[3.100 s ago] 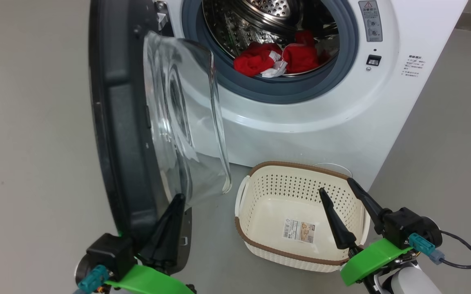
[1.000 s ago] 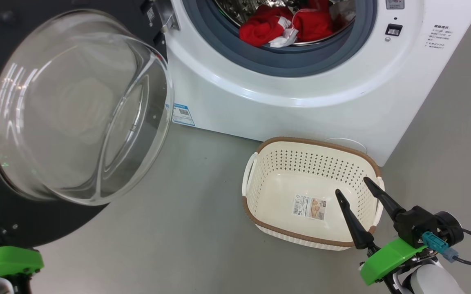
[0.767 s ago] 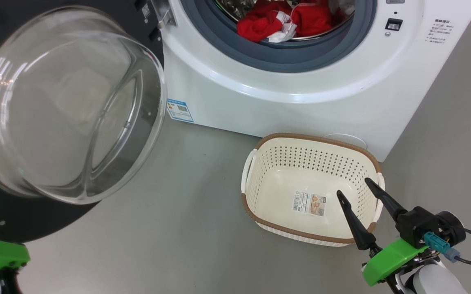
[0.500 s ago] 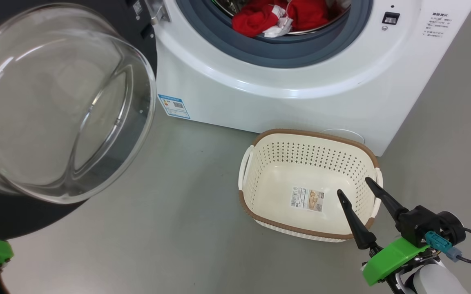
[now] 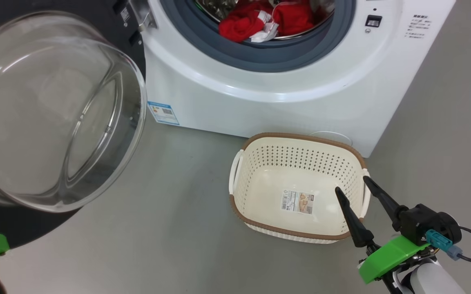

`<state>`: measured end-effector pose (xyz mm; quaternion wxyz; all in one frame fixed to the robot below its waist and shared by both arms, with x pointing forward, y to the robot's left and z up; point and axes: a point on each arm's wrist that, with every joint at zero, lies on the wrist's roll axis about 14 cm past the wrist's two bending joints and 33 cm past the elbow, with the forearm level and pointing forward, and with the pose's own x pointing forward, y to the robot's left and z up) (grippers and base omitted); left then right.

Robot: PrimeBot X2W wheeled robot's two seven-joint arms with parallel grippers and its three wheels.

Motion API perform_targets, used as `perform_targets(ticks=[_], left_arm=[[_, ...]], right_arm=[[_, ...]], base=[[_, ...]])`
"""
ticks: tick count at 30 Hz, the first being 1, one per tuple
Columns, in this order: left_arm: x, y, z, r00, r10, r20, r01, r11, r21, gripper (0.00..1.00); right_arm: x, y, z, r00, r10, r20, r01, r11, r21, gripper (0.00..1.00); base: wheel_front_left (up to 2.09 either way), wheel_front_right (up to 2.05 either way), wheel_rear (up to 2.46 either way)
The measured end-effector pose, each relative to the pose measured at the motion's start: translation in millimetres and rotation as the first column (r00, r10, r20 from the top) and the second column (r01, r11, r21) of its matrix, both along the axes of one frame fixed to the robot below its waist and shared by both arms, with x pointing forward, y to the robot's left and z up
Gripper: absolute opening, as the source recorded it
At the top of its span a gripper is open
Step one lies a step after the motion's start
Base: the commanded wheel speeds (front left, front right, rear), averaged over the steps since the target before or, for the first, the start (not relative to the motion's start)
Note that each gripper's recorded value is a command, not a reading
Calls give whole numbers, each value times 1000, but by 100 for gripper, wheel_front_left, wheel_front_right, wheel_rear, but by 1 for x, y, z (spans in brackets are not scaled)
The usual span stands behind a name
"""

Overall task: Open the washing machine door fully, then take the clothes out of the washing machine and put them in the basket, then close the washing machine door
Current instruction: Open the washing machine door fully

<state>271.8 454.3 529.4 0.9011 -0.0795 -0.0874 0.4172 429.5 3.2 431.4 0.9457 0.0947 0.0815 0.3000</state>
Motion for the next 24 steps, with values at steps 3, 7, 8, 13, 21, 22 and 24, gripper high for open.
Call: perform_targets(ticks=[3, 7, 8, 13, 21, 22, 24], left_arm=[[10, -12, 19, 998, -54, 32, 52, 997, 65, 100], [24, -33, 40, 988, -135, 73, 125, 984, 130, 100], [29, -39, 45, 983, -162, 81, 149, 978, 149, 100], [48, -66, 63, 958, -255, 133, 228, 955, 190, 100], [81, -123, 59, 881, -445, 159, 420, 892, 167, 100], [84, -129, 57, 869, -467, 164, 444, 882, 158, 100], [89, -141, 52, 849, -502, 167, 483, 864, 139, 100]], right_arm=[[2, -6, 6, 1000, -21, 15, 21, 1000, 6, 100], [3, -11, 21, 998, -38, 55, 36, 999, 20, 100], [3, -12, 26, 997, -43, 68, 42, 999, 25, 100], [6, -26, 53, 986, -96, 138, 89, 994, 60, 100], [5, -60, 90, 949, -210, 234, 192, 976, 97, 100], [4, -65, 94, 944, -224, 242, 205, 974, 101, 100], [3, -76, 100, 931, -256, 261, 237, 966, 102, 100]], base=[[0, 0, 0], [0, 0, 0], [0, 0, 0], [0, 0, 0], [0, 0, 0], [0, 0, 0], [0, 0, 0]])
